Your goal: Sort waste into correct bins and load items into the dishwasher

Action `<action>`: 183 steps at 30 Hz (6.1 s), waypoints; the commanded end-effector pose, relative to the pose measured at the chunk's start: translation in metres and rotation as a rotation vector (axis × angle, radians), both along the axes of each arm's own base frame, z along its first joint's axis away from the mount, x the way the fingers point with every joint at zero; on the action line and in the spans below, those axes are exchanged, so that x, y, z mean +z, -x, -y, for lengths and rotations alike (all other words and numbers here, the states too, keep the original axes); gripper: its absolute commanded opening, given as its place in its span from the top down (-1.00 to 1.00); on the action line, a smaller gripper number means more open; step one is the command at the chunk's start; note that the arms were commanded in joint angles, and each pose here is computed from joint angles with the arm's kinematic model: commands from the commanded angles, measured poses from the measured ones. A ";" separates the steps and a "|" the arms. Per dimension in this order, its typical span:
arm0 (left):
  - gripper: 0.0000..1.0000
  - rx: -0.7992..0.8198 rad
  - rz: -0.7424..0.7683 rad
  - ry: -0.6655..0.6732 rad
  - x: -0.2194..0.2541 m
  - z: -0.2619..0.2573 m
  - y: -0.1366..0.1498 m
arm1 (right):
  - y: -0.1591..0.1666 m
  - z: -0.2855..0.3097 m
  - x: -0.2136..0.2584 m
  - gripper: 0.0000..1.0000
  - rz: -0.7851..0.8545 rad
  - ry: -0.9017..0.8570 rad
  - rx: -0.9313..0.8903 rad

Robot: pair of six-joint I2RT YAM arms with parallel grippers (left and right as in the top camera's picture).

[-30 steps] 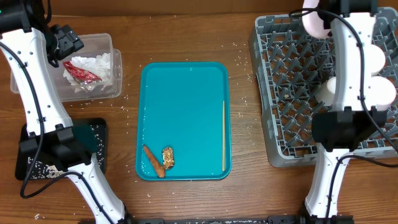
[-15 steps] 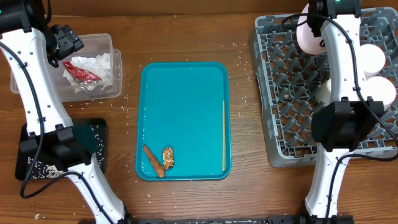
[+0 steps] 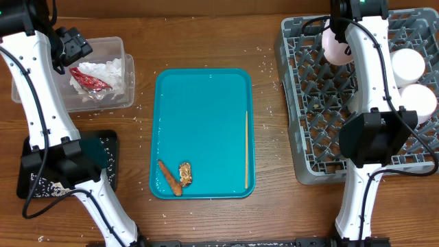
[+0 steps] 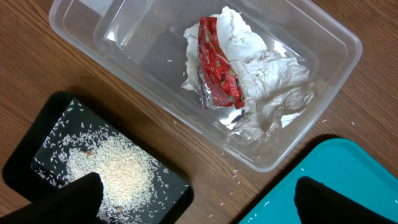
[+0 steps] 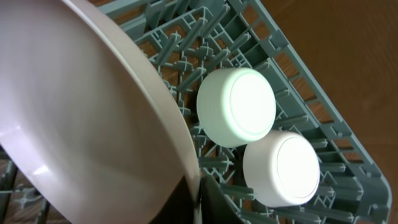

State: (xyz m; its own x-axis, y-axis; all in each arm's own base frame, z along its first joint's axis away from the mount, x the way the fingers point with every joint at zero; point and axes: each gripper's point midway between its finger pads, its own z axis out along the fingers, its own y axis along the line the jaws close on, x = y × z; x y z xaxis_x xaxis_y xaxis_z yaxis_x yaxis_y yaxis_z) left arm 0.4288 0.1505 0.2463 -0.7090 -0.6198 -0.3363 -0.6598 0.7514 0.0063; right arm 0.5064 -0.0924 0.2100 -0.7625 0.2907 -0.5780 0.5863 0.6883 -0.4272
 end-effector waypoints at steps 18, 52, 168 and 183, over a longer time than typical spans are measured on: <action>-1.00 -0.017 0.012 0.003 0.005 0.005 0.000 | 0.034 -0.099 0.085 -1.00 0.165 -0.542 0.268; -1.00 -0.017 0.012 0.003 0.005 0.005 0.000 | 0.202 -0.329 -0.079 -0.59 -0.533 -0.754 0.534; -1.00 -0.017 0.012 0.003 0.005 0.005 0.000 | 0.003 -0.118 -0.009 0.76 0.002 -0.663 0.587; -1.00 -0.019 0.012 0.003 0.005 0.005 0.000 | 0.007 -0.142 -0.037 0.56 -0.047 -0.685 0.612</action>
State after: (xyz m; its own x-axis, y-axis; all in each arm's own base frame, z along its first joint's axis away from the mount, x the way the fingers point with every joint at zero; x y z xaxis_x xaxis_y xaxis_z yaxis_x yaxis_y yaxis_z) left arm 0.4288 0.1504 0.2463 -0.7092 -0.6199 -0.3359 -0.6597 0.7515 0.0061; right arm 0.5011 0.0404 0.1720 -0.9130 0.1081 -0.3935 0.0467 0.9856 0.1626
